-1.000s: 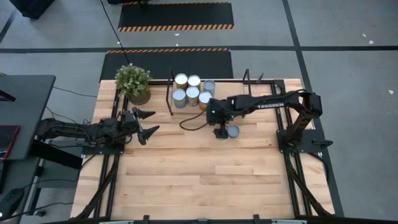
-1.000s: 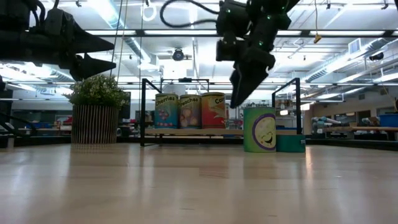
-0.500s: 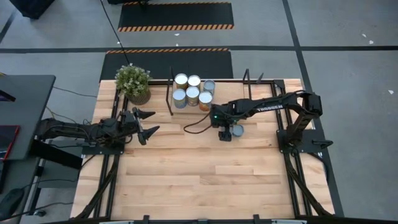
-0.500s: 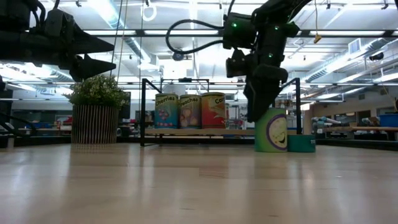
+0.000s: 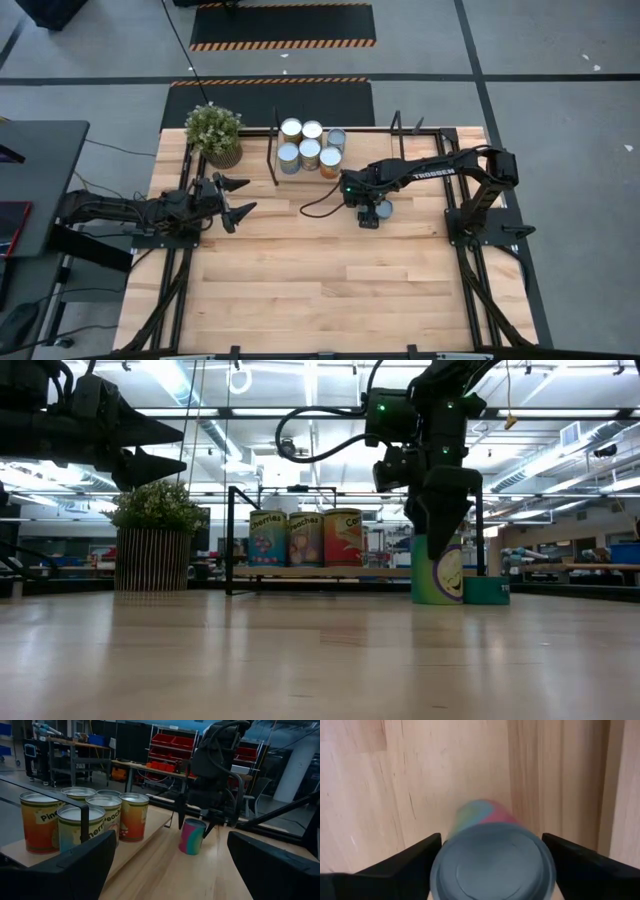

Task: Pick and place cans onto a shelf
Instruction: Put the canned soup on the shelf, then adjust the canned vegetables on the shelf

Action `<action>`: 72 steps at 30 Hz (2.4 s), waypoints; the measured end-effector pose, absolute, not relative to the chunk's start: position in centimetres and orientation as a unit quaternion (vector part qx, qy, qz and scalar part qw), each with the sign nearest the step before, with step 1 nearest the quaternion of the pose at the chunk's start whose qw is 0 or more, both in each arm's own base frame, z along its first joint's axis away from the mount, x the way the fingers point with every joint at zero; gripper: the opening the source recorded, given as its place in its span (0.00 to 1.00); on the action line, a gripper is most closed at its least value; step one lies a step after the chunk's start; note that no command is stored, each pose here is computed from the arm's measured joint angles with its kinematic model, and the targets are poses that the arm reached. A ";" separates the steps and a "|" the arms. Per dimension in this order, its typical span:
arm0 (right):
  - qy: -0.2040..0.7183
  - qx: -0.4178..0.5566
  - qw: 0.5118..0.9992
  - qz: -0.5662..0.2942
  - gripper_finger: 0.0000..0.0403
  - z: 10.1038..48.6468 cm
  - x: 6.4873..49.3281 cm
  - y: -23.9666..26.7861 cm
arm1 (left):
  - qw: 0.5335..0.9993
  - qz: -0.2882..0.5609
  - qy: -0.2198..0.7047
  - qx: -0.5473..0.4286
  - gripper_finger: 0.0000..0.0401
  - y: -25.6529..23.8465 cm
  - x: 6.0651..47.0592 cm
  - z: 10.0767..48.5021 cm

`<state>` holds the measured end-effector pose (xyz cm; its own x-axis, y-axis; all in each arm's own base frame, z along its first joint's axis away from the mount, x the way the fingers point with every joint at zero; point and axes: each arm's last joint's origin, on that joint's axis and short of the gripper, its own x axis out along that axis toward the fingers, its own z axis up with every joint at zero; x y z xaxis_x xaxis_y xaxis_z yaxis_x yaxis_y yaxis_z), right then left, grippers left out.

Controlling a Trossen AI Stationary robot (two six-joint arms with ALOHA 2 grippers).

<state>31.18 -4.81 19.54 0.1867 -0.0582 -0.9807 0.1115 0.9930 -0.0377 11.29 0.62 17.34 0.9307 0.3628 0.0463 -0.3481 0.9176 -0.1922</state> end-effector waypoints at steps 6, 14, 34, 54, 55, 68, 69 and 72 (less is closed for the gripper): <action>0.631 0.028 0.773 -0.062 0.72 19.8 31.4 -4.9 | 0.977 0.181 -0.042 -0.100 0.97 0.6 11.3 17.3; 0.580 0.018 0.799 -0.157 0.76 24.7 33.0 -7.8 | 0.977 0.181 -0.044 -0.106 0.97 0.6 11.3 17.4; 0.601 0.063 0.775 -0.183 0.77 26.1 34.6 -15.5 | 0.976 0.181 -0.042 -0.115 0.97 0.6 11.3 17.3; 0.596 0.052 0.781 -0.179 0.89 27.5 34.4 -16.3 | 0.976 0.181 -0.041 -0.115 0.97 0.6 11.3 17.2; 0.593 0.049 0.784 -0.178 0.89 28.0 34.4 -16.4 | 0.976 0.181 -0.040 -0.115 0.97 0.6 11.3 17.2; 0.578 0.025 0.767 -0.276 0.89 29.5 32.7 -21.8 | 0.976 0.182 -0.032 -0.116 0.97 0.6 11.3 17.0; 0.582 0.027 0.761 -0.284 0.89 29.1 32.6 -22.4 | 0.976 0.182 -0.032 -0.116 0.97 0.6 11.3 17.1; 0.591 0.040 0.749 -0.296 0.89 27.6 32.4 -24.1 | 0.976 0.182 -0.031 -0.118 0.97 0.6 11.3 17.0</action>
<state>32.43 -24.13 27.58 0.1262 -0.3968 -0.9092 0.4912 0.8213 -0.2903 11.31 0.63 17.04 0.9315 0.3633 0.0184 -0.3485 0.9057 -0.2414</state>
